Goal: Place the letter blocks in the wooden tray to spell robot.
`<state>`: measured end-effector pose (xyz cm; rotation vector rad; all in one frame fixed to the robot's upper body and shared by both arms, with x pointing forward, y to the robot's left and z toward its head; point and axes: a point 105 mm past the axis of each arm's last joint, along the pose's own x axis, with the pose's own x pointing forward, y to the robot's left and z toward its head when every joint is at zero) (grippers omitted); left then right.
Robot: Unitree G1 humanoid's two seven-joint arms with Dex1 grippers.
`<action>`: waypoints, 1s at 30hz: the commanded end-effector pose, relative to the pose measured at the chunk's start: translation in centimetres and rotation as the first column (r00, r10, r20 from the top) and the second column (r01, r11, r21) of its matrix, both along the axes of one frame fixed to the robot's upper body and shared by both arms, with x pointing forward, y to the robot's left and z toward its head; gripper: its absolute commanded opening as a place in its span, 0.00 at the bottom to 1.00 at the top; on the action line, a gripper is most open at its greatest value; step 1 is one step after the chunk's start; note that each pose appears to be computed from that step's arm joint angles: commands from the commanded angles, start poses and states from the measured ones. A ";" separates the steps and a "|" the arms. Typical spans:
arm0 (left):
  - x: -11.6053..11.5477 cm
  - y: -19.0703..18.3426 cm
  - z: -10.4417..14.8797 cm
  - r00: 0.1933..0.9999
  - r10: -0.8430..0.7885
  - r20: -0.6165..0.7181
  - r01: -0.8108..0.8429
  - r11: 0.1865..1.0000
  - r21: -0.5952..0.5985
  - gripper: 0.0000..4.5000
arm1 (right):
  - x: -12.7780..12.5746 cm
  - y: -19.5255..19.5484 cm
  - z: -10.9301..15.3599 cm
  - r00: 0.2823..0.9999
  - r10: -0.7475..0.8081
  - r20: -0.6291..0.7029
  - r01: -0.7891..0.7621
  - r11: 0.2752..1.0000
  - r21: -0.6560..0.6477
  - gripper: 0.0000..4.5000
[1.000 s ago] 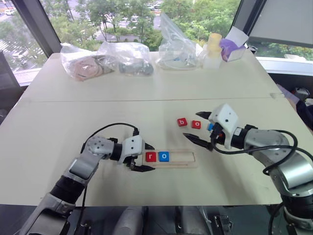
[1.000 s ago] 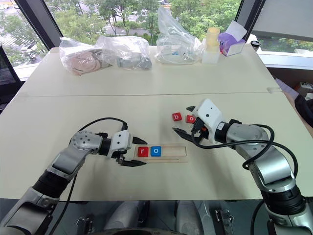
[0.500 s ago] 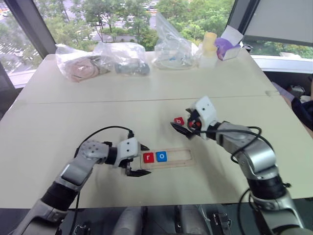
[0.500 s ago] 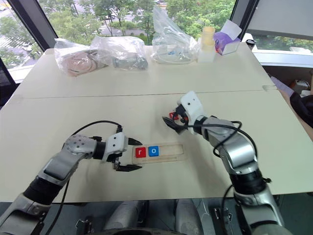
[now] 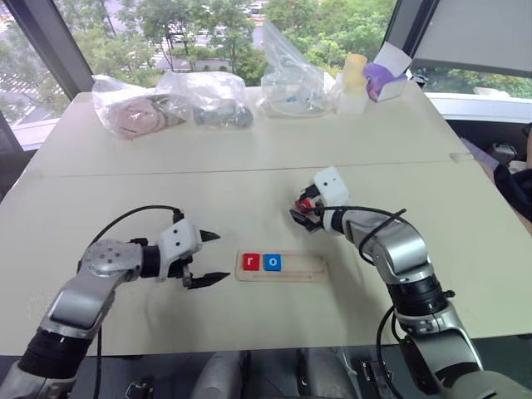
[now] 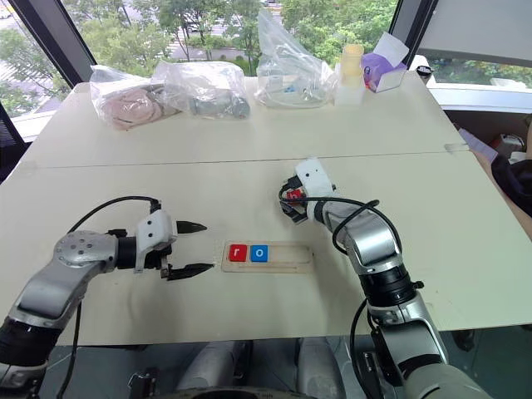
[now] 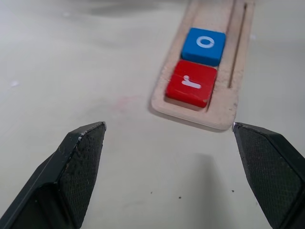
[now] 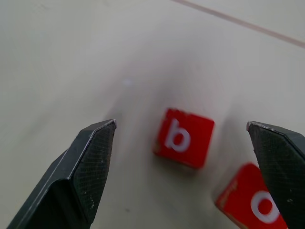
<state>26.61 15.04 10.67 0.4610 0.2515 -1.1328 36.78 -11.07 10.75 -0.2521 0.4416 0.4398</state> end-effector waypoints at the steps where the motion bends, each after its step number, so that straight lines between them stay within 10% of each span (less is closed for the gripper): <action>1: -1.1 -0.5 1.7 1.000 -0.011 0.015 0.012 0.999 -0.053 0.99 | 0.7 -0.2 0.6 1.000 -0.017 0.018 0.017 1.000 0.018 1.00; 10: -1.6 -0.7 2.3 0.999 0.036 0.019 -0.034 0.997 -0.075 0.99 | 1.7 -0.2 0.3 1.000 -0.002 0.011 0.002 1.000 0.001 1.00; 18: -1.5 -0.8 2.3 0.998 0.066 0.020 -0.064 0.994 -0.089 1.00 | 1.0 0.7 0.4 0.997 0.072 0.021 -0.071 0.996 -0.055 0.25; 30: -1.3 -2.2 1.9 0.999 0.033 0.004 -0.032 0.992 -0.121 1.00 | -0.1 -1.4 6.0 0.993 0.017 0.119 -0.016 1.000 -0.010 0.25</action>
